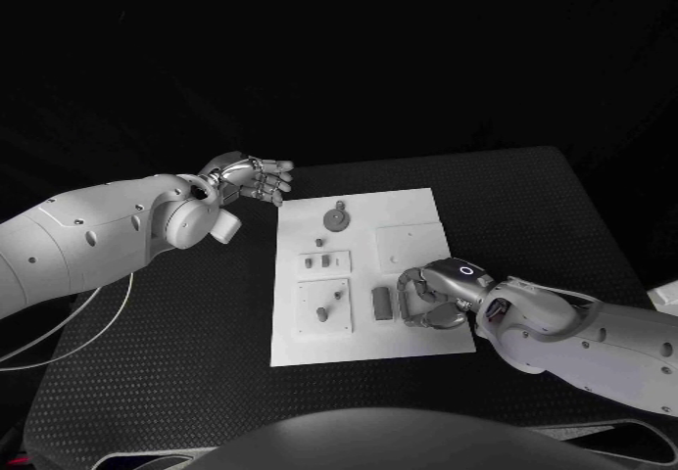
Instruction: Assemble the parts on the task board
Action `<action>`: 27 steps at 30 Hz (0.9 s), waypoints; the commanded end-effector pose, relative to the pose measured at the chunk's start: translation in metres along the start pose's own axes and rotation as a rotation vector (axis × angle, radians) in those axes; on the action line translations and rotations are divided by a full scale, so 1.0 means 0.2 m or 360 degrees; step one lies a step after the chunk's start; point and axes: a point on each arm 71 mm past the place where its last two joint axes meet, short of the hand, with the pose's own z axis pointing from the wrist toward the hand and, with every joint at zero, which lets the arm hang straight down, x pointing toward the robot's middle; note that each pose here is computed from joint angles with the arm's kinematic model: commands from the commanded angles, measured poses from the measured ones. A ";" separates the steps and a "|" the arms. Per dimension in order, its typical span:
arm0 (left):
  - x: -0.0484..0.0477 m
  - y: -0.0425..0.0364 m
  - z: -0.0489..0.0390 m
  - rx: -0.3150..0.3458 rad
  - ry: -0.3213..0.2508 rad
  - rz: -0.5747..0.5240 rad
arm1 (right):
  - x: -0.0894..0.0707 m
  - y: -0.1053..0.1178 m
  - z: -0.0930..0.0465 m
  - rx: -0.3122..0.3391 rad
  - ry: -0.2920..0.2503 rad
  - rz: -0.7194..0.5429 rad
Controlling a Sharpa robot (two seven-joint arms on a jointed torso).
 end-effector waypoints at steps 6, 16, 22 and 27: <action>0.007 -0.008 0.001 0.0014 0.0021 0.0001 | -0.01 -0.01 -0.01 0.0015 -0.0034 -0.0008; 0.008 -0.008 0.004 0.0014 0.0020 0.0001 | -0.02 -0.01 -0.03 -0.0014 -0.0081 0.0120; 0.013 -0.009 0.007 0.0016 0.0024 0.0001 | -0.06 -0.04 -0.04 0.0028 -0.0149 0.0265; 0.014 -0.010 0.008 0.0017 0.0024 0.0001 | -0.08 -0.07 -0.03 0.0101 -0.0177 0.0311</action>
